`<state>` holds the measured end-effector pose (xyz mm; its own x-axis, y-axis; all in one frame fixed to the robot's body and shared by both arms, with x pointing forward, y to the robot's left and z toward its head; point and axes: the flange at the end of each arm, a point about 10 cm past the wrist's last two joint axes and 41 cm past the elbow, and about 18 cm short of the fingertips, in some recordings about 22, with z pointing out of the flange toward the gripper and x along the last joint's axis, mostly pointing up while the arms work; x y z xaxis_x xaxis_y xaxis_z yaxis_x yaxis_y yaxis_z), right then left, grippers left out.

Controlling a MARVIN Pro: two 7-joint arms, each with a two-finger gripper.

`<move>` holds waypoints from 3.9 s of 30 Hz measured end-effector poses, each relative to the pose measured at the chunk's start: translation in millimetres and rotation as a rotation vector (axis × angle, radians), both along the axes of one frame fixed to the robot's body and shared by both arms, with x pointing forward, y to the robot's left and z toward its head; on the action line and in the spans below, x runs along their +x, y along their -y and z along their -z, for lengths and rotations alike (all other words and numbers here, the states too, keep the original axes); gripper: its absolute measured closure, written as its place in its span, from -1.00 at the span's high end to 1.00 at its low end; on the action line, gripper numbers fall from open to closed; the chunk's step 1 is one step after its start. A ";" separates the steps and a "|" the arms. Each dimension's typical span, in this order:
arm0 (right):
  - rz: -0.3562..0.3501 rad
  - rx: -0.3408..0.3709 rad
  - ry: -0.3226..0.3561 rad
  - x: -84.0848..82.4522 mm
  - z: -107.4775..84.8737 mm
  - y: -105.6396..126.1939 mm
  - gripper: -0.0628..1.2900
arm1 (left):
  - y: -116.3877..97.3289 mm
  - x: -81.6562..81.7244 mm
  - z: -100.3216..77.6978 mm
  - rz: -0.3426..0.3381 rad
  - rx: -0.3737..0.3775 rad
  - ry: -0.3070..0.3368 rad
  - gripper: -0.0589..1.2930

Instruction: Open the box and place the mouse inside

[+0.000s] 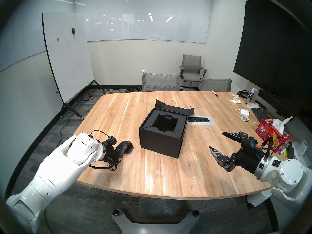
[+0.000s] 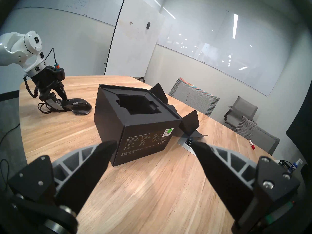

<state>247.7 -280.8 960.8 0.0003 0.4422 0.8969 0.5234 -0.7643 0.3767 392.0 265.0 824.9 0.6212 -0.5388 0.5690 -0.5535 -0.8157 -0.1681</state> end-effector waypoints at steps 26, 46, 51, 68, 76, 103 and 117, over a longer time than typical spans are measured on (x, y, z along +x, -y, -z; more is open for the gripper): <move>0.002 0.001 0.002 0.1 -0.4 0.3 0.87 | 3.0 -9.9 -1.5 -0.019 -0.059 -0.002 -0.12; 0.002 0.001 0.003 0.2 -0.7 0.2 0.87 | 15.6 -8.6 -52.0 -0.001 -0.164 0.041 -0.37; 0.002 0.001 0.004 0.2 -0.7 0.2 0.87 | 18.6 -6.2 -60.6 0.000 -0.181 0.060 -0.37; 0.002 0.000 0.004 0.3 -0.8 0.1 0.87 | 29.1 8.5 -103.2 0.018 -0.272 0.132 -0.40; 0.001 0.000 0.004 0.4 -0.9 0.1 0.87 | 30.8 16.6 -125.3 0.025 -0.309 0.163 -0.94; 0.001 0.000 0.005 0.5 -1.0 0.1 0.87 | 50.9 14.1 -194.5 0.091 -0.413 0.231 -0.94; 0.001 0.000 0.005 0.5 -1.0 0.1 0.87 | 64.7 4.4 -217.9 0.106 -0.437 0.229 -0.94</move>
